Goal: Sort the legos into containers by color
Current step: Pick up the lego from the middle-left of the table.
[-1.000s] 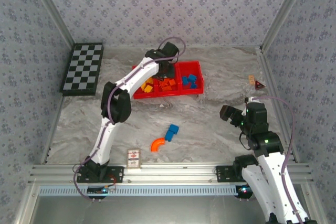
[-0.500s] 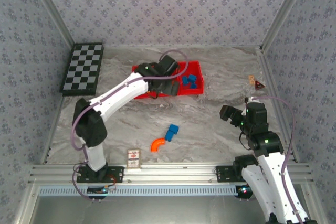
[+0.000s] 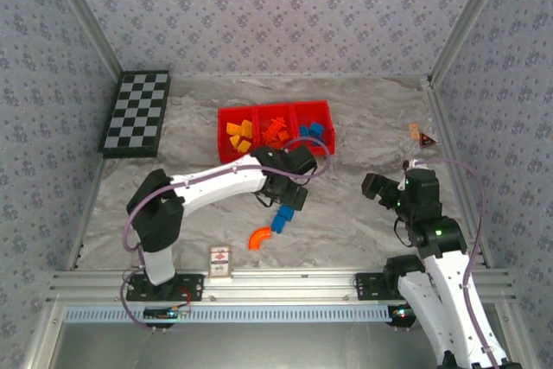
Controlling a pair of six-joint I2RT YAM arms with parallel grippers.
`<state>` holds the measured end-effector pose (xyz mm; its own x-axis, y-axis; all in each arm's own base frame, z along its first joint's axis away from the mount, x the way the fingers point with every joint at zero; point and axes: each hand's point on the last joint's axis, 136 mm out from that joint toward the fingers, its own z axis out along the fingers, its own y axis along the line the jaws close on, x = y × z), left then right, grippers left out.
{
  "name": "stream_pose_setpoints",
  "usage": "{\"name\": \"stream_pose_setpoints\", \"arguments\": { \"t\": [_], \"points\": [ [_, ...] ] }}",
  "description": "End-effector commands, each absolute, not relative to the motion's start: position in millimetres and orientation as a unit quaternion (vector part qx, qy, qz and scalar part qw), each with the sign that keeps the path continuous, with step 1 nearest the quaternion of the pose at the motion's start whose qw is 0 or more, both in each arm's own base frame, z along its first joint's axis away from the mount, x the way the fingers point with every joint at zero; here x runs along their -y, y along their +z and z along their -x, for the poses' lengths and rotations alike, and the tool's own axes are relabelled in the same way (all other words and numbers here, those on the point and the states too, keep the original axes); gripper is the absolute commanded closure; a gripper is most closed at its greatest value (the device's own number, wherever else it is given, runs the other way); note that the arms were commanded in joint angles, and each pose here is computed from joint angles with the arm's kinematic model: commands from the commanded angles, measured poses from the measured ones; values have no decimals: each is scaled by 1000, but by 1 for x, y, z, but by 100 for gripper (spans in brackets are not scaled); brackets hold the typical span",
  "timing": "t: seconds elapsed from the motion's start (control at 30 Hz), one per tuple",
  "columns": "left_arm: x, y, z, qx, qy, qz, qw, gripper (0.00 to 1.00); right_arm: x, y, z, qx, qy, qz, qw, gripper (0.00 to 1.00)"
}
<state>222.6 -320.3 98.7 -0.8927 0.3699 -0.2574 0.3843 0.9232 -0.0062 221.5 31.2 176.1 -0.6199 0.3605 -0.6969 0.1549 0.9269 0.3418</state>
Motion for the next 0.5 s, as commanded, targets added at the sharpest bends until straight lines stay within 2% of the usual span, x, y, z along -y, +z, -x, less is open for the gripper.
{"name": "stream_pose_setpoints", "arguments": {
  "t": [0.0, 0.27, 0.47],
  "points": [
    [329, 81, -218, -978, -45, -179, 98, 12, -31, 173, -220, -892, 125, -149, 408, 0],
    [338, 50, -212, -981, -41, -182, 54, 24, -32, 174, -221, -892, 125, -148, 409, 0],
    [340, 38, -215, -982, -34, -178, 48, 34, -32, 174, -221, -892, 125, -147, 409, 0]
  ]
}}
